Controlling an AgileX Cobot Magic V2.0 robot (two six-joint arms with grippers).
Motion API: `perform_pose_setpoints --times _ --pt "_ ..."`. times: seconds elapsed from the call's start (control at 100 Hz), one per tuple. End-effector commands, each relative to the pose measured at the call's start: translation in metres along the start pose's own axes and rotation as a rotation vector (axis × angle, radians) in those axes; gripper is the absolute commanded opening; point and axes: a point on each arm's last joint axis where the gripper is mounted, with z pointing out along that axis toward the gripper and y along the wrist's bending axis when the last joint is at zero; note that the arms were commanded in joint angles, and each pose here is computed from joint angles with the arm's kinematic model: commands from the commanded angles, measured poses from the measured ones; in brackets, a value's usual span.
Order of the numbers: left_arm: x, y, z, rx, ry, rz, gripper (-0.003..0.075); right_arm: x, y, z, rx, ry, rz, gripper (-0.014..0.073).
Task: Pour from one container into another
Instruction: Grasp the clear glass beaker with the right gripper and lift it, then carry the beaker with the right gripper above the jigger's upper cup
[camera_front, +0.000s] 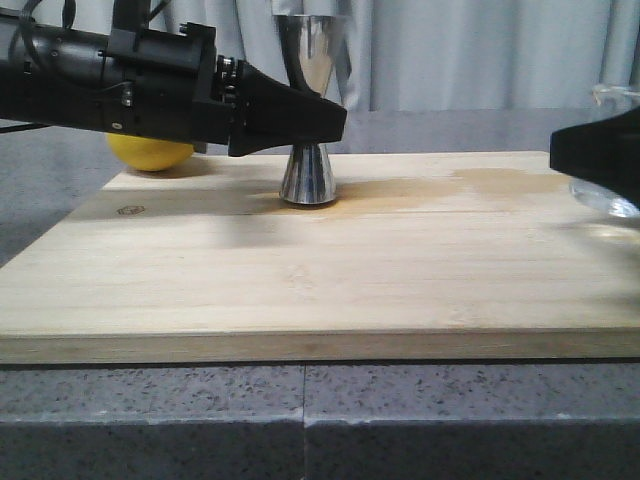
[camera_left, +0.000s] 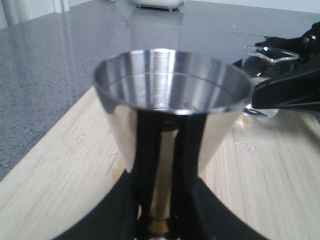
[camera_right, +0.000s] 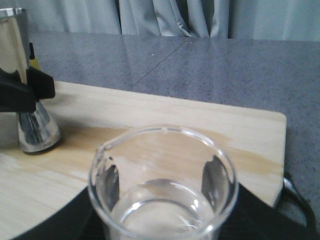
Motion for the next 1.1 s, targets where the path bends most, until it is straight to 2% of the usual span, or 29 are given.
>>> perform_pose_setpoints --times 0.0,0.51,0.69,1.09 --pt "-0.035 -0.006 -0.002 0.035 -0.154 0.036 -0.0019 -0.024 0.000 0.008 -0.007 -0.120 -0.023 0.0279" --pt "-0.035 -0.006 -0.002 0.035 -0.154 0.036 -0.0019 -0.096 0.002 0.046 -0.044 -0.049 -0.247 0.0279" --pt "-0.035 -0.006 -0.002 0.035 -0.154 0.036 -0.0019 -0.121 0.006 0.053 -0.073 -0.060 -0.263 0.0279" --pt "-0.035 -0.006 -0.002 0.035 -0.154 0.036 -0.0019 -0.144 0.022 0.084 -0.117 0.004 -0.379 0.0279"
